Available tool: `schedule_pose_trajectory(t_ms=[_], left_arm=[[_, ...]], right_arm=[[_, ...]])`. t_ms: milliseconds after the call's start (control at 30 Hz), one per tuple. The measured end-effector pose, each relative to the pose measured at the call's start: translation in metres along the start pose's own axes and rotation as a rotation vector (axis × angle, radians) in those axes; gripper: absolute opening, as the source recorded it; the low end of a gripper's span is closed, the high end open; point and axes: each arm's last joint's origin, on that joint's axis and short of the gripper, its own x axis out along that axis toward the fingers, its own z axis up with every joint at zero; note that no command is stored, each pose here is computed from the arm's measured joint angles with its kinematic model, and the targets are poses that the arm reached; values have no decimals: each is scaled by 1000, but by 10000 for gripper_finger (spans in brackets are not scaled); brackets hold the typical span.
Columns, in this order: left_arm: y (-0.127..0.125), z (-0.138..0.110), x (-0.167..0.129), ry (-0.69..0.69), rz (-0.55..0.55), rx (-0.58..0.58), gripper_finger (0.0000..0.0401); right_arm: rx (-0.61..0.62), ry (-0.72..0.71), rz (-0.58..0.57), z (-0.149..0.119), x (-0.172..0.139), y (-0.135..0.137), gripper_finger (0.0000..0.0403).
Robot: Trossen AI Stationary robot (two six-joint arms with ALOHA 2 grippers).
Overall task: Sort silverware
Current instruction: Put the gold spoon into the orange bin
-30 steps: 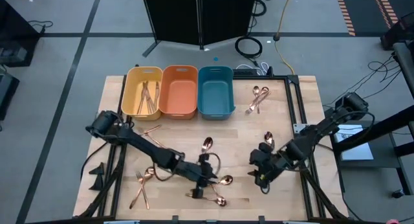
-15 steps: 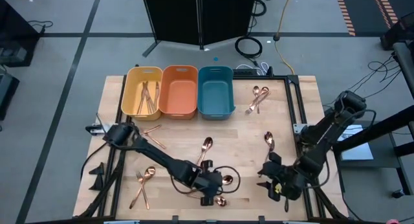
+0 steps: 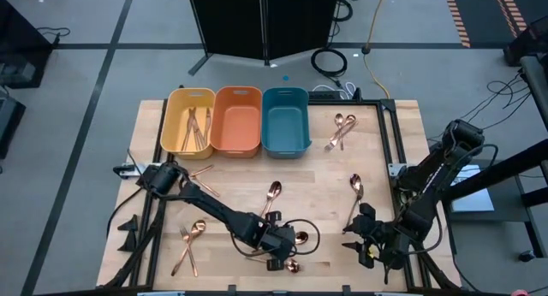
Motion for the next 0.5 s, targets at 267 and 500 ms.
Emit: schedule_pose_trajectory(t_ms=[267, 500], left_arm=[[3, -5, 11, 25, 17, 0, 86], [8, -4, 16, 27, 17, -10, 86]], right_arm=[[8, -14, -5, 0, 0, 0, 215], [11, -17, -1, 1, 0, 0, 215]])
